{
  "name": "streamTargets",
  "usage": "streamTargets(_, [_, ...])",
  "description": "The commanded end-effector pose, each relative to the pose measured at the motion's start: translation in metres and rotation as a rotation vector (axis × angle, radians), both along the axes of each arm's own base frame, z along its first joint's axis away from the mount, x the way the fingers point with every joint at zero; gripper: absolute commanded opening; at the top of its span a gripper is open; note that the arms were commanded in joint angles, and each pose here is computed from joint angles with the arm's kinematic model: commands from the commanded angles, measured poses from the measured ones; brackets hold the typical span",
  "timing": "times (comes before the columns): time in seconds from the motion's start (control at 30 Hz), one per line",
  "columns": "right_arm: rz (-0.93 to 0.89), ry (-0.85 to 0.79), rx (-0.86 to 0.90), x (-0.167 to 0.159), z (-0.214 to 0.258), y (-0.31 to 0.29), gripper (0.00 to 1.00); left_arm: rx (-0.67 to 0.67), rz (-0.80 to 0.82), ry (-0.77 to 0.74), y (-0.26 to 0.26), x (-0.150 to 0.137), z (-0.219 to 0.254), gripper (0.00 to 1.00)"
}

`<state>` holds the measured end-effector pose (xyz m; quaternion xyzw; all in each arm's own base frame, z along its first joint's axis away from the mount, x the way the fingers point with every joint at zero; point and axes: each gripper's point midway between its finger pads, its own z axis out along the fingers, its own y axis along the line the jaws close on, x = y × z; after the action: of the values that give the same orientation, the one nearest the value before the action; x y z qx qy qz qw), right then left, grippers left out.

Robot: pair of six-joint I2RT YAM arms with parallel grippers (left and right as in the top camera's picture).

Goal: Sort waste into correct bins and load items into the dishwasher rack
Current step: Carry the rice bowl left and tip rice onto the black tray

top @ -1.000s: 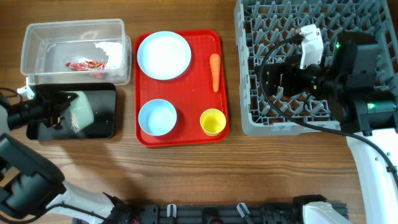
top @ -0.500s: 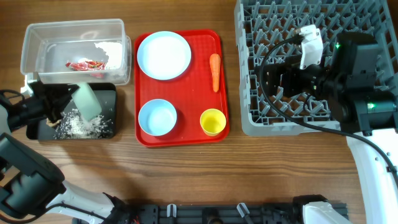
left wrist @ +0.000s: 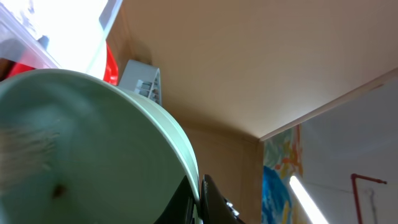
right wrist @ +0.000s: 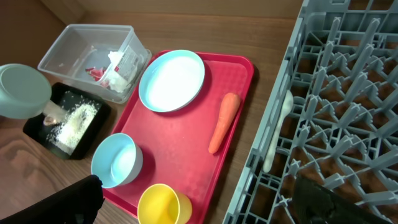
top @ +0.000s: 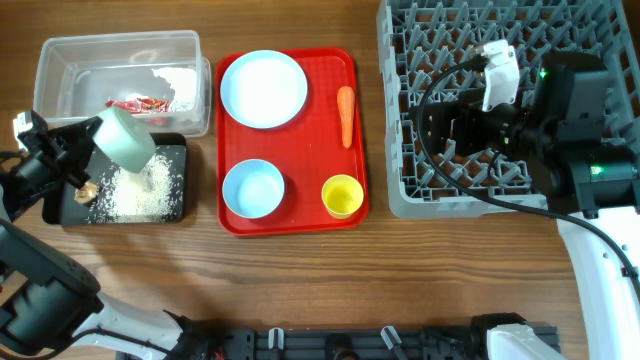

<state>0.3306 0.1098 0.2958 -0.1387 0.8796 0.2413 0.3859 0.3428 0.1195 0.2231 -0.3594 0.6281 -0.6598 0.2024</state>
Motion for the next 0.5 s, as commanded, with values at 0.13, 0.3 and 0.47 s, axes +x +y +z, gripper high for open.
streamTargets(0.13, [0.006, -0.005, 0.013, 0.0008, 0.0052, 0.0013, 1.00, -0.040, 0.030, -0.035, 0.0077, -0.0005, 0.0069, 0.04])
streamTargets(0.3, [0.006, -0.005, 0.014, 0.0008, 0.0052, 0.0013, 1.00, -0.055, 0.036, -0.020, 0.0097, -0.0010, 0.0066, 0.04])
streamTargets(0.47, [0.006, -0.005, 0.014, 0.0008, 0.0052, 0.0013, 1.00, -0.035, 0.027, -0.028, 0.0081, 0.0005, 0.0054, 0.04])
